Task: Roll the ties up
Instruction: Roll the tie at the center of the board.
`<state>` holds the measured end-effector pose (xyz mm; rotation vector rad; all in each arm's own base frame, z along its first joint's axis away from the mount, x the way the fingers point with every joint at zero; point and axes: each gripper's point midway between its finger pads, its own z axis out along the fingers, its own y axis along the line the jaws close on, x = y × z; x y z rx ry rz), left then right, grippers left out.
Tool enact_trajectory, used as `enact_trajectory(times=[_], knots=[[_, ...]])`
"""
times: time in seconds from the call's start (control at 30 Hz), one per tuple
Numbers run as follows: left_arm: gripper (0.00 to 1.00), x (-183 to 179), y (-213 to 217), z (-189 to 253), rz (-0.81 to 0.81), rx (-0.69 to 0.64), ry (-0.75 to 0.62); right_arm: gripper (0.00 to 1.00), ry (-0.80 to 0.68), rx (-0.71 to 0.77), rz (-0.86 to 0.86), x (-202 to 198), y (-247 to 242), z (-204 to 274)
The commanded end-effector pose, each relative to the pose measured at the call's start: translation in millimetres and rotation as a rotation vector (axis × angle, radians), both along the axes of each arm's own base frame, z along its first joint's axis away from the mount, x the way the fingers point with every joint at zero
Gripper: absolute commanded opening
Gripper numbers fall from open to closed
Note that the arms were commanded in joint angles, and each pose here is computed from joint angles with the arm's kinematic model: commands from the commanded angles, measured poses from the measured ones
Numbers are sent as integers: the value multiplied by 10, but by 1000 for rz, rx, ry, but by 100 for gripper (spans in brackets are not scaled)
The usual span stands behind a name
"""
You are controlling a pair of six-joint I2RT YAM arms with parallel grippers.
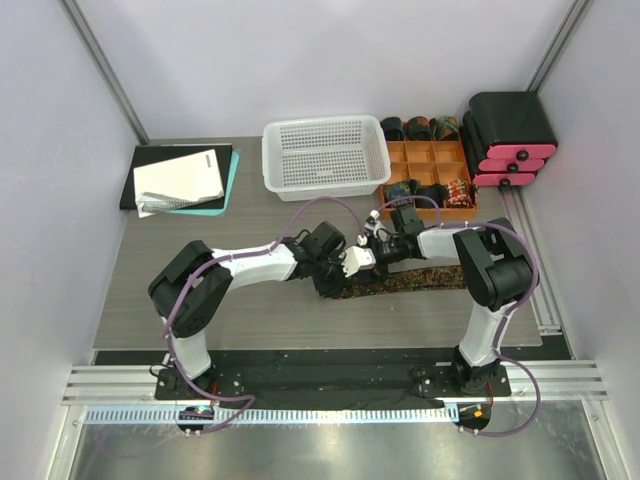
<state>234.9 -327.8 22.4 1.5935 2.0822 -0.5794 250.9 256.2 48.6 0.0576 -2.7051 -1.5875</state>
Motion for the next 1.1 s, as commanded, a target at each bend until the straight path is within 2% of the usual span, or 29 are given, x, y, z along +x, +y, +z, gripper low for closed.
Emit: enact_trajectory(times=[0.0,0.1,0.13,0.23,0.27,0.4,0.43,0.5,0.53,0.6,0.93,1.0,1.07], knots=[[30,-77,131,-131,-5,81,39,47,-1,31,17,-16,111,-21],[31,-81,140,-138,-5,88,39,41,0,21,26,-12,126,-99],[31,-85,145,-143,-6,89,40,27,4,17,29,-2,129,-114],[33,-98,157,-132,-6,85,45,3,20,-5,43,-6,82,-225],[36,-108,161,-127,-8,84,48,1,23,-10,42,-5,63,-246],[44,-75,179,-23,8,30,54,1,2,-39,53,24,-76,-357],[52,-66,178,15,8,15,53,1,5,-49,48,47,-133,-372],[57,-37,165,85,15,-32,44,1,-1,-61,51,57,-191,-422],[63,-22,135,191,13,-69,26,1,-13,-66,63,47,-218,-440],[68,0,105,242,24,-109,3,1,-20,-74,62,59,-260,-470],[77,5,-220,335,16,-310,14,1,-34,-125,80,-28,-393,-651],[77,67,-311,315,22,-332,8,1,-35,-130,83,-51,-406,-668],[73,122,-381,333,32,-348,10,1,-27,-136,79,-67,-414,-687]])
